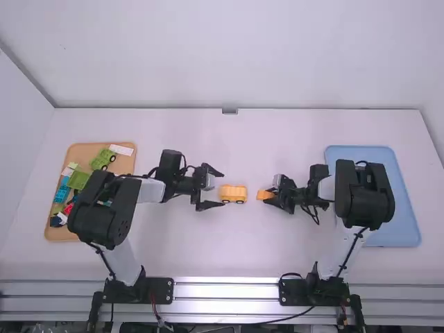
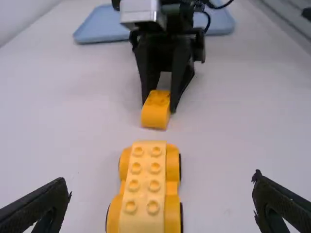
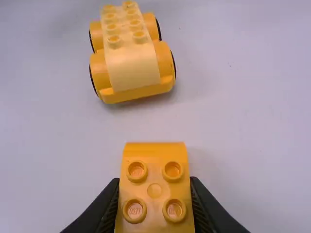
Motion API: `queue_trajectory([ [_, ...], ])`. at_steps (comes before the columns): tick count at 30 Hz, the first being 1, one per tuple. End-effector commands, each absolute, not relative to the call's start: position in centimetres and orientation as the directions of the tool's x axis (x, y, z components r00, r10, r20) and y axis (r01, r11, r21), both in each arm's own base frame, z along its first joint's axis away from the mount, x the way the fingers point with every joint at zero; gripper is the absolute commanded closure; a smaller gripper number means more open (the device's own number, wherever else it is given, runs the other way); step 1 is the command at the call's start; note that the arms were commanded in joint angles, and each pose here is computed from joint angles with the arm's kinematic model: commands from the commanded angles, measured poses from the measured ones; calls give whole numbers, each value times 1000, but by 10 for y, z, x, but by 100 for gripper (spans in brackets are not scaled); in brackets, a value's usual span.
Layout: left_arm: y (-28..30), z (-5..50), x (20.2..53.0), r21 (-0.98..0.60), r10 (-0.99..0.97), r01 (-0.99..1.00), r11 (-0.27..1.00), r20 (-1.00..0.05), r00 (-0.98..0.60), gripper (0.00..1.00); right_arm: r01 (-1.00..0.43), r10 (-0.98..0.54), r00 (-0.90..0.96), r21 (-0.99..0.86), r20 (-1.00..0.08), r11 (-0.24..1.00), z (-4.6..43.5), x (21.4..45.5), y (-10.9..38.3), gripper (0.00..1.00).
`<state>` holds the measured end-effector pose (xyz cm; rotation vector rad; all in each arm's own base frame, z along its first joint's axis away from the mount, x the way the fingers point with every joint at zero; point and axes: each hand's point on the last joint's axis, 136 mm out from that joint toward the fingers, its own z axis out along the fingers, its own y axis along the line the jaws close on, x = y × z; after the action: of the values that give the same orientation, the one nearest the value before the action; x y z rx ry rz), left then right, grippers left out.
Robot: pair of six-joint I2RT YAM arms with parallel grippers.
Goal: Assemble lego blocks to make yellow taxi
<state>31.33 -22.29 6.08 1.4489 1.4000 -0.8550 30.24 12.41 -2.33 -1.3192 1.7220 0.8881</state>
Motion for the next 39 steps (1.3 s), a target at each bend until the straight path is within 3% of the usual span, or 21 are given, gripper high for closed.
queue_trajectory([
  [1,-230,42,314,130,396,989,69,-913,93,1,-981,-399,-109,32,-910,194,8,304,132,80],
  [13,-247,1,328,96,402,995,34,-913,75,1,-989,-505,66,-124,-860,82,41,301,176,86],
  [22,-251,-16,330,49,401,999,19,-915,38,4,-994,-414,89,-109,-906,24,35,300,198,89],
  [24,-251,-17,330,51,401,999,18,-915,39,10,-995,-373,78,-94,-924,25,41,308,198,90],
  [28,-251,-16,331,56,399,998,19,-916,44,36,-999,-344,27,-40,-939,30,42,319,203,92],
  [30,-251,-16,331,56,398,998,17,-916,44,41,-1000,-333,12,-15,-943,7,38,318,211,93],
  [31,-251,-16,331,57,400,998,18,-915,46,49,-1000,-329,4,0,-944,-12,35,317,216,93],
  [39,-248,-22,337,69,436,997,47,-899,41,53,-998,-310,-31,44,-950,-34,30,317,222,93],
])
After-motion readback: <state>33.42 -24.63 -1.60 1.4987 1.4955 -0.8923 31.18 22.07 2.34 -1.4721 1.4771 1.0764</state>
